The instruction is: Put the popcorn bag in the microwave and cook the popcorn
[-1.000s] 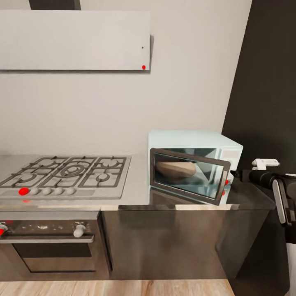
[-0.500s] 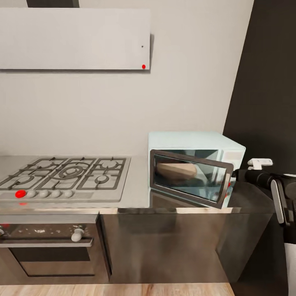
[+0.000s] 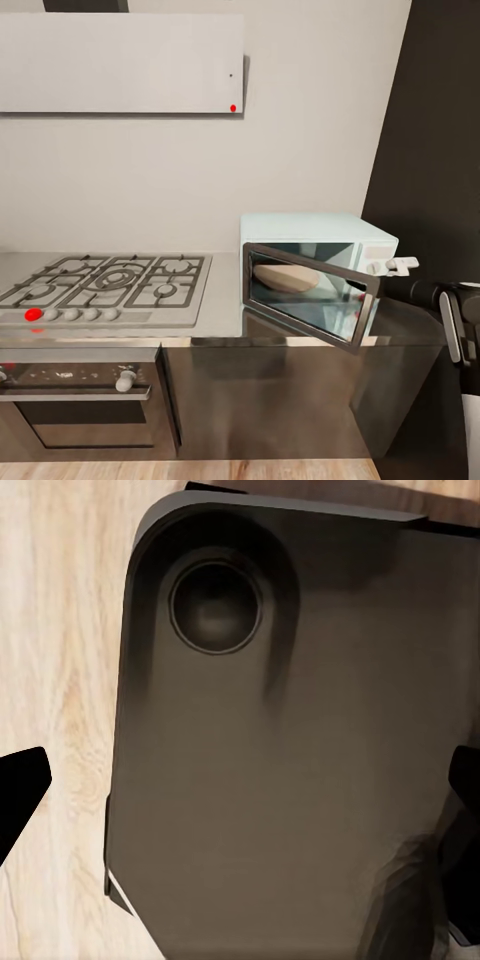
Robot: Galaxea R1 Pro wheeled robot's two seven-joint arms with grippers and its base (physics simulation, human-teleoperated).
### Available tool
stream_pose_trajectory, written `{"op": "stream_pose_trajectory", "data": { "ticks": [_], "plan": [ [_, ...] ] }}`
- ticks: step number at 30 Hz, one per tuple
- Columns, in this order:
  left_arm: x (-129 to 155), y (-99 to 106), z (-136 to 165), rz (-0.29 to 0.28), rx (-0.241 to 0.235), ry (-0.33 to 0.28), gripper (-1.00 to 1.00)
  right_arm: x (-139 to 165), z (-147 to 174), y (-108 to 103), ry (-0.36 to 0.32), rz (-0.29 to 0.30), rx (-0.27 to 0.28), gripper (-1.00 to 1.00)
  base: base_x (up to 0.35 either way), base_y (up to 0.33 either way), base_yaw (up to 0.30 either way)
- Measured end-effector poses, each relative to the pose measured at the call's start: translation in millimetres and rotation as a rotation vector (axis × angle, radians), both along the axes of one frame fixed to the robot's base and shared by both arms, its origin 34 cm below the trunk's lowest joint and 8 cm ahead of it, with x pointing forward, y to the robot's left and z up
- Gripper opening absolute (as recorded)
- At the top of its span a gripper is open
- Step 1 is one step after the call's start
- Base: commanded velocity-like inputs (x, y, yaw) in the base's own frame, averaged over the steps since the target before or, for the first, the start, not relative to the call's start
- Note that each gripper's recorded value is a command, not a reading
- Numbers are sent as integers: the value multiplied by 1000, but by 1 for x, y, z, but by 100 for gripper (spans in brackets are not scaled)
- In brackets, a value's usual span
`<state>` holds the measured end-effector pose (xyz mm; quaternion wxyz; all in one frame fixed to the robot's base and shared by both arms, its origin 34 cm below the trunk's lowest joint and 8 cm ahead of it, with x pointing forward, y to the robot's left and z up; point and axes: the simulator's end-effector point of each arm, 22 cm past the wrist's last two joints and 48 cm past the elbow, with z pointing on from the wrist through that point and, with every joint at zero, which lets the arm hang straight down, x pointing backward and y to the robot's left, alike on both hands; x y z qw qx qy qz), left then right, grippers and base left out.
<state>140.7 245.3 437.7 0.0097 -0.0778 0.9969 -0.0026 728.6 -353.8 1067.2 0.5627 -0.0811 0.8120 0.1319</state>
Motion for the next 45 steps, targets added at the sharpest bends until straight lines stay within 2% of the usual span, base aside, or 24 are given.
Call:
{"op": "stream_pose_trajectory", "data": {
  "ticks": [16,45],
  "plan": [
    [0,0,0,15,4,0,100,1,-2,-2,3,-10,-4,100,-258,169,0],
    [0,1,0,15,6,1,100,3,-7,-10,16,-35,-3,100,-149,286,0]
  ]
}}
